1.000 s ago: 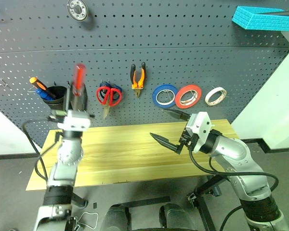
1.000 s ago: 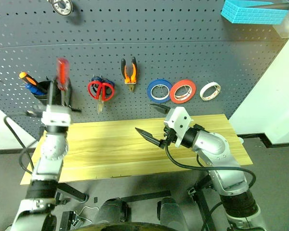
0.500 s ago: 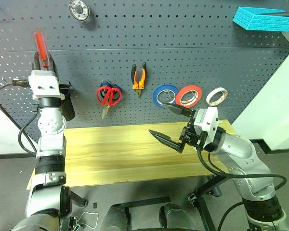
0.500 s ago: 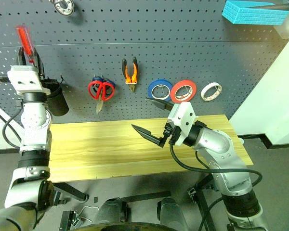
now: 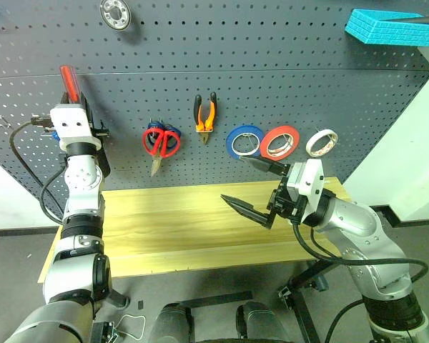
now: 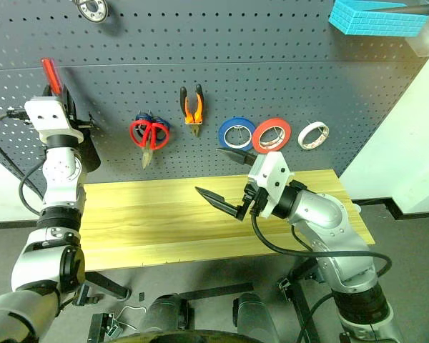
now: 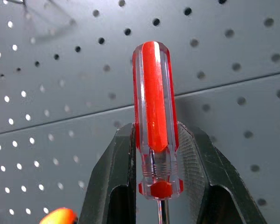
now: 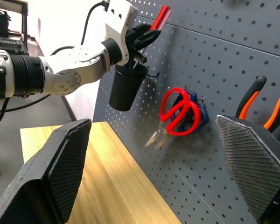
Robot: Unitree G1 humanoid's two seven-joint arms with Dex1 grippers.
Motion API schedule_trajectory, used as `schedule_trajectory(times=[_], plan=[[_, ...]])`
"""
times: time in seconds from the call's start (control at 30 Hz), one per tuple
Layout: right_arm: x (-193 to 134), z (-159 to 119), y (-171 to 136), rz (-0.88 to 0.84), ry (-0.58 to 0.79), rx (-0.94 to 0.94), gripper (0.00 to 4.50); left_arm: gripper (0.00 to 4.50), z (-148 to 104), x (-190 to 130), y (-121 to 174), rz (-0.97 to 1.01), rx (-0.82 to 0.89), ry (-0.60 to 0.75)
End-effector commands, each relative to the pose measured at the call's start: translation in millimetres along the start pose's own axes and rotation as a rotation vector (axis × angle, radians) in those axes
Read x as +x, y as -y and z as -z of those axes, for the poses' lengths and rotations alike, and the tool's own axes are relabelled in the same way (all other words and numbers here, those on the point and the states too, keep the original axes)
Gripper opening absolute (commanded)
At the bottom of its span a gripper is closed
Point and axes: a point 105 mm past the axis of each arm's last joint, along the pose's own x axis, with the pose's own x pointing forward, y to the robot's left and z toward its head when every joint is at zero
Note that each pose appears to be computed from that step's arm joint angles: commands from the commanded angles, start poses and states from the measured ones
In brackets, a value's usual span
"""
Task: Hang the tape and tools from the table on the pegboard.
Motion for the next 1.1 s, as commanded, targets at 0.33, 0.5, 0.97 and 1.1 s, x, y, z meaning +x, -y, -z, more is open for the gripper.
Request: schedule_trajectory(times=[0.33,0.5,0.97,1.1], plan=[[-1.0,-9.5,3.1,0.016,0.019,-0.044,4.5,4.39,-11.1,-8.5,-30.3,-0.147,0.029,0.045],[-1.3,-9.4,2.8,0.019,0.018,-0.045,4.5,4.48,-31.8,-13.7,-21.4,-0.068,-0.037,0.115],[0.1,-1.9,3.3,0.013,0.002,-0.038,4.5,4.48,-54.9,-160.0,102.2,1.361,-0.413,-0.264],[-2.9,14.2,4.5,0.036,-0.082,0.015,4.5,4.48,-3.8,-212.3,100.3,1.48,-0.273,-0.54]])
